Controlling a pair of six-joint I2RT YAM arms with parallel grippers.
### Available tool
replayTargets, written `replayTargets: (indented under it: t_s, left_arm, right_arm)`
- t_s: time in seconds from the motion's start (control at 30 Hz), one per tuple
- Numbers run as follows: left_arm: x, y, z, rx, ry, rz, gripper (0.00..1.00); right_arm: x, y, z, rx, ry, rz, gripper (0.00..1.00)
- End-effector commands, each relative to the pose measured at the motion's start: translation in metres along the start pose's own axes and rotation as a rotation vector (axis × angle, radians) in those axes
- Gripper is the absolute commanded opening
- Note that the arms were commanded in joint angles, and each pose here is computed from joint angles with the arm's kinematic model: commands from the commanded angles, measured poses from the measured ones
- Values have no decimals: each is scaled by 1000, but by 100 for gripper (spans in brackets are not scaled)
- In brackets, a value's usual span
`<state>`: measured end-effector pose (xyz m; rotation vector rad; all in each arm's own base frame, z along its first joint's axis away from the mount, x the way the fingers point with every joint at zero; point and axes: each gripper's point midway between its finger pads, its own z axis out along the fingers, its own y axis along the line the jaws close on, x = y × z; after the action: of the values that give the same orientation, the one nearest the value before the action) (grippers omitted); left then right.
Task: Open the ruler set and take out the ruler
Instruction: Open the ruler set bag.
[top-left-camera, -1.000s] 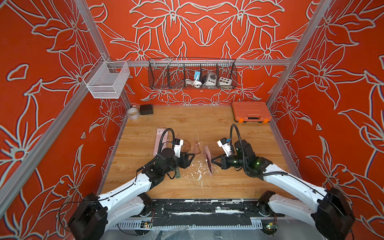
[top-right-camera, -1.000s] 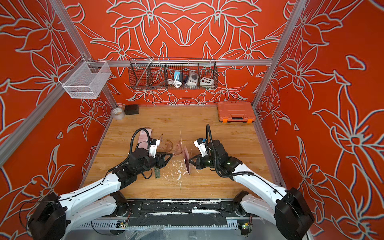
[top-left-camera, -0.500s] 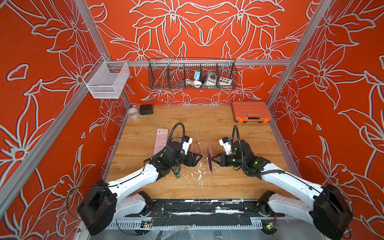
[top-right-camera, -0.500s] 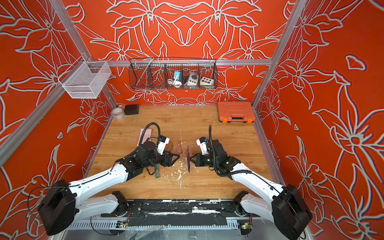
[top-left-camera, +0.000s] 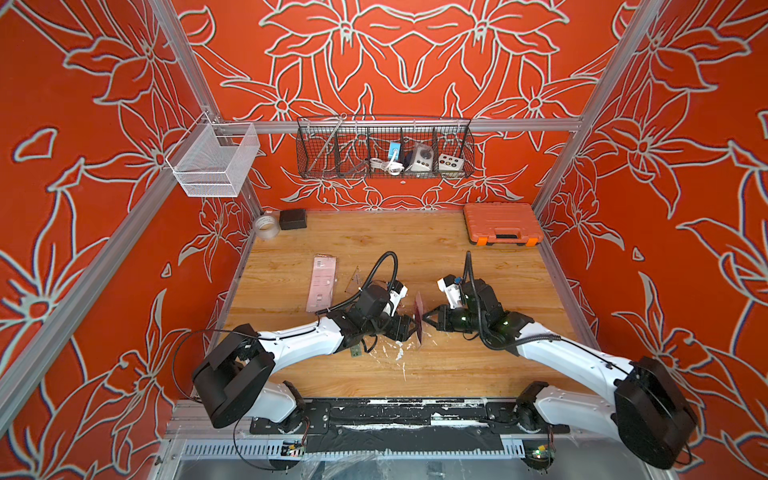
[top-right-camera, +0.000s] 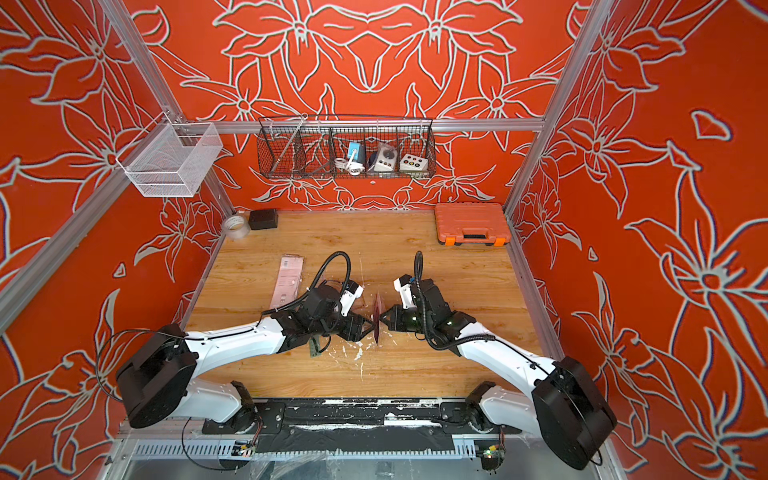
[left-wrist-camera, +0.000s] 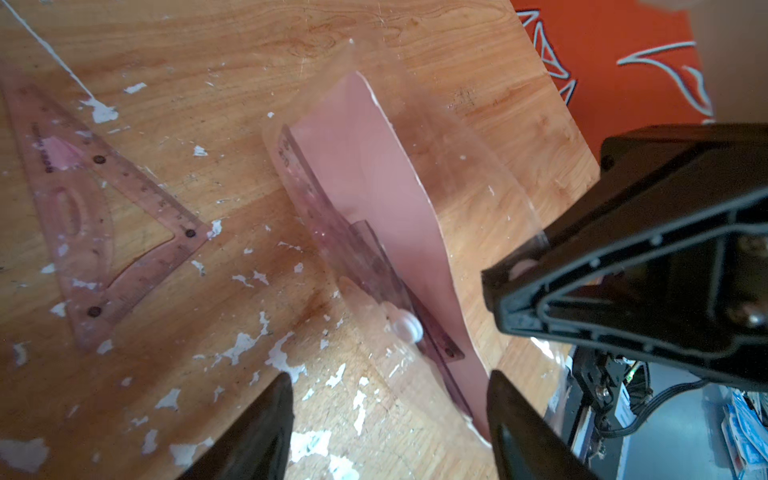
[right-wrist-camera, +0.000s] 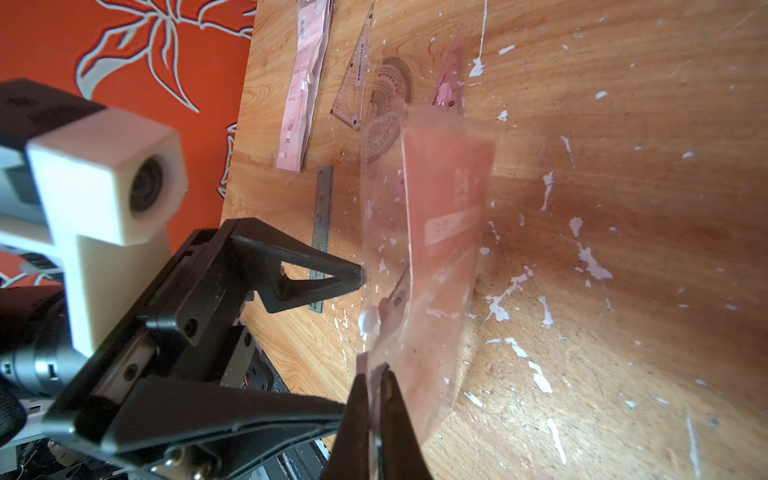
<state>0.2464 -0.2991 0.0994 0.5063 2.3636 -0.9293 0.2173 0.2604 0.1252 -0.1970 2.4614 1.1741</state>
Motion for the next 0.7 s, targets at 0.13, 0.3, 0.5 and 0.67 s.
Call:
replayTargets:
  t_s: [0.13,0.3,0.5,0.67]
  left_arm:
    - [-9,3,4,-40,-16,14,36]
    - [-6,11,4,-92,4,24,22]
    - [-6,3,9,-65,28,26,35]
    - [-6,-2,18,-57,43,32,35]
  right_arm:
    - [-12,3,-8,12,-60,-20,0]
    - [-13,2,-9,20,-66,-30,0]
    - [-14,4,-6,16,-60,-36,0]
    - [-16,2,-2,18,-60,-38,0]
